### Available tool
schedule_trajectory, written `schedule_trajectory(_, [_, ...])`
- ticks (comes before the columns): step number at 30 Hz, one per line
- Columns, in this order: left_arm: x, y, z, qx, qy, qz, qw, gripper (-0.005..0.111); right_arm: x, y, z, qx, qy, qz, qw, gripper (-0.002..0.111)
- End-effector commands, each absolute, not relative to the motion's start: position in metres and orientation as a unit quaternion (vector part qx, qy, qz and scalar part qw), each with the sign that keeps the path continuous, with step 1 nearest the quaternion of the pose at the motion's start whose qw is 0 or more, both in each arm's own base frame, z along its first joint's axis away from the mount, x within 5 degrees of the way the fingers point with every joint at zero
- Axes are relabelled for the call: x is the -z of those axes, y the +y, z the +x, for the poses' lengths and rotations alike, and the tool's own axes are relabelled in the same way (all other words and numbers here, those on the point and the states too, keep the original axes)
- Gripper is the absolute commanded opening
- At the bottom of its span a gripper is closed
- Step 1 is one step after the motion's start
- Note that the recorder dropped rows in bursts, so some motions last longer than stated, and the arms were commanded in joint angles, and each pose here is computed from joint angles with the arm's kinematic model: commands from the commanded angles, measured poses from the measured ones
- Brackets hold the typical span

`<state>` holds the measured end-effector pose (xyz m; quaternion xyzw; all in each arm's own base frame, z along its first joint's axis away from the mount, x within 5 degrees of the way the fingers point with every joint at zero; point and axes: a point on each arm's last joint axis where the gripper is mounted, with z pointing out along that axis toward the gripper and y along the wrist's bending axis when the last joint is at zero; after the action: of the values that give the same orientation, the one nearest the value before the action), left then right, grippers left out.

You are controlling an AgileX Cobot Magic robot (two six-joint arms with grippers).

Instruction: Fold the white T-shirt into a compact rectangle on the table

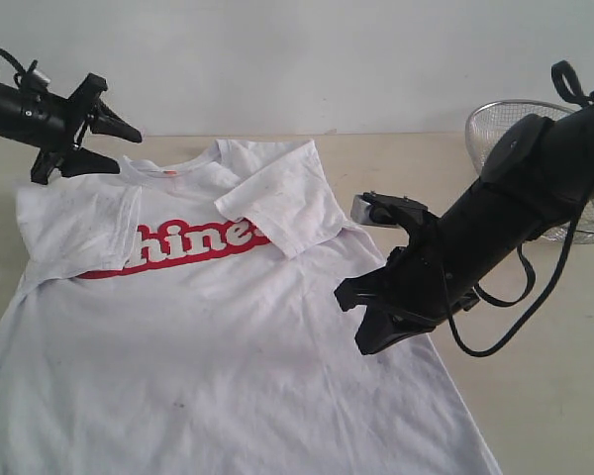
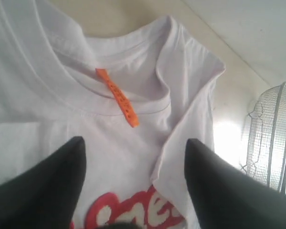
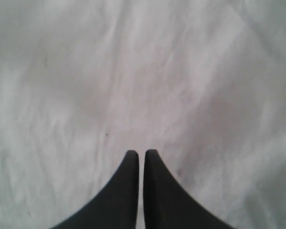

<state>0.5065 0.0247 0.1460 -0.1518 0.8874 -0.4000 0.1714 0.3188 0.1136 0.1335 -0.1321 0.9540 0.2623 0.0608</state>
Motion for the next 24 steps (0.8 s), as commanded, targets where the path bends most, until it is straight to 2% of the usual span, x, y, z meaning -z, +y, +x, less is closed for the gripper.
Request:
schedule_trajectory(1, [-0.144,0.024,0.506,0.385,0.897,-0.144,0.164,0.058,-0.135,0.114,0.318,-0.264,0.953,-0.137,0.063,0.000])
schedule_trajectory(3, [-0.144,0.031,0.499,0.383,0.903,-0.131,0.142,0.055,-0.135,0.114,0.318,-0.264,0.953,-0.136,0.065,0.000])
schedule_trajectory(6, [-0.157,0.049,0.484,0.382,0.913,-0.082,0.113,0.040,-0.136,0.112,0.321,-0.260,0.954,-0.129,0.073,0.000])
schedule_trajectory(8, [-0.165,0.059,0.483,0.377,0.914,-0.070,0.131,0.039,-0.138,0.108,0.324,-0.262,0.954,-0.123,0.074,0.000])
schedule_trajectory(14, [-0.182,0.068,0.455,0.343,0.929,-0.071,0.116,0.039,-0.141,0.074,0.329,-0.283,0.954,-0.077,0.061,0.003])
schedule_trajectory(17, [-0.184,0.061,0.434,0.350,0.929,-0.066,0.100,0.039,-0.147,0.058,0.330,-0.298,0.951,-0.053,0.059,0.013])
schedule_trajectory(22, [-0.193,0.048,0.391,0.361,0.927,-0.062,0.076,0.039,-0.158,0.049,0.323,-0.317,0.946,-0.058,0.044,0.042])
schedule_trajectory(24, [-0.201,0.041,0.373,0.373,0.923,-0.058,0.077,0.039,-0.160,0.050,0.321,-0.320,0.944,-0.067,0.041,0.047])
